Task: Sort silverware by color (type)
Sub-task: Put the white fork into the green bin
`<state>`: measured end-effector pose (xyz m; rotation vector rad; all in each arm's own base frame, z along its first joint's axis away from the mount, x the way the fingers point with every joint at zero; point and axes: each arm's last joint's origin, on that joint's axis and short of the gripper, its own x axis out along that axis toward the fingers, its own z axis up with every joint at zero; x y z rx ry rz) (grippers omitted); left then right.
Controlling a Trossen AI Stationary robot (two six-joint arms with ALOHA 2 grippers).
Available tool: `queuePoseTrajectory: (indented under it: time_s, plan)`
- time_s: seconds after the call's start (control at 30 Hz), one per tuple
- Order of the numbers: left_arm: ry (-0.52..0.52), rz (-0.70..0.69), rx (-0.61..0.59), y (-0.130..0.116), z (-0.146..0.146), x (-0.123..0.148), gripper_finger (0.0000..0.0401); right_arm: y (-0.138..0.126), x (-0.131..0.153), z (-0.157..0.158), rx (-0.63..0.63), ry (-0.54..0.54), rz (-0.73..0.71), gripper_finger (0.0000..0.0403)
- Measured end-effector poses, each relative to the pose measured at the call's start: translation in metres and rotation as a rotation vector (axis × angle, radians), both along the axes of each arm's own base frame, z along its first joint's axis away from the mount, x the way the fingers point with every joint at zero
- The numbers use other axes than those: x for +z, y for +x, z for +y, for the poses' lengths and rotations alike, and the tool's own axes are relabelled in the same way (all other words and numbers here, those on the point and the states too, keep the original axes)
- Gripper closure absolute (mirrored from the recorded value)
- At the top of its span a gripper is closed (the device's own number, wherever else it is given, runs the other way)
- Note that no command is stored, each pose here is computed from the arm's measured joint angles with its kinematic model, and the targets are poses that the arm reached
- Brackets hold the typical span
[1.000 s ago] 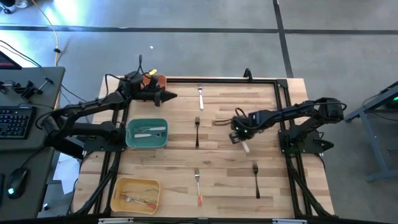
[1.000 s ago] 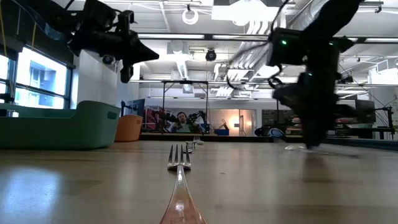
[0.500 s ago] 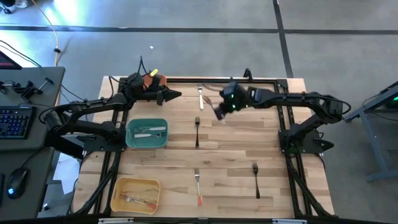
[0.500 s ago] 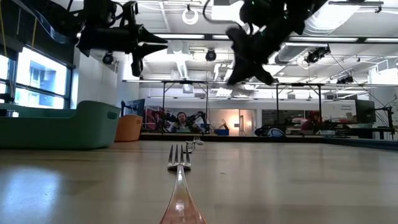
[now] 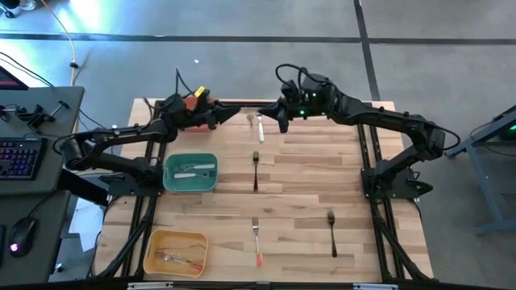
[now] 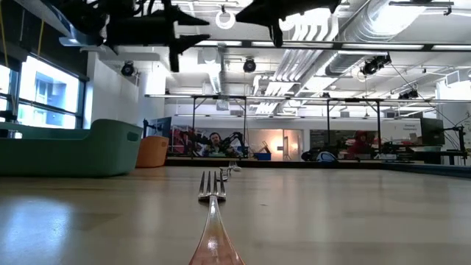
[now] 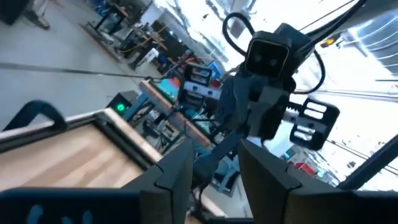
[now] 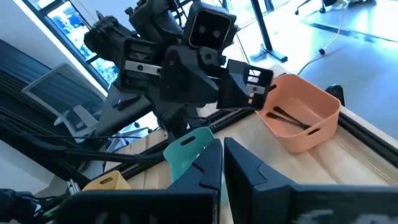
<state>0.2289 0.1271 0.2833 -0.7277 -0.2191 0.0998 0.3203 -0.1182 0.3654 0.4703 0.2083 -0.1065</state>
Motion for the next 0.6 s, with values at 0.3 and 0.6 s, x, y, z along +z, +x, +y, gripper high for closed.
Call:
queuePoseTrajectory:
  time_s: [0.3, 0.6]
  plan:
    - [0.079, -0.012, -0.06, 0.032, -0.001, 0.017, 0.0294, -0.001, -0.002, 0.001, 0.028, 0.016, 0.022, 0.0402]
    - [0.093, 0.049, -0.134, 0.03, 0.002, 0.011, 0.0395, -0.004, -0.013, 0.003, 0.041, 0.03, 0.133, 0.0403]
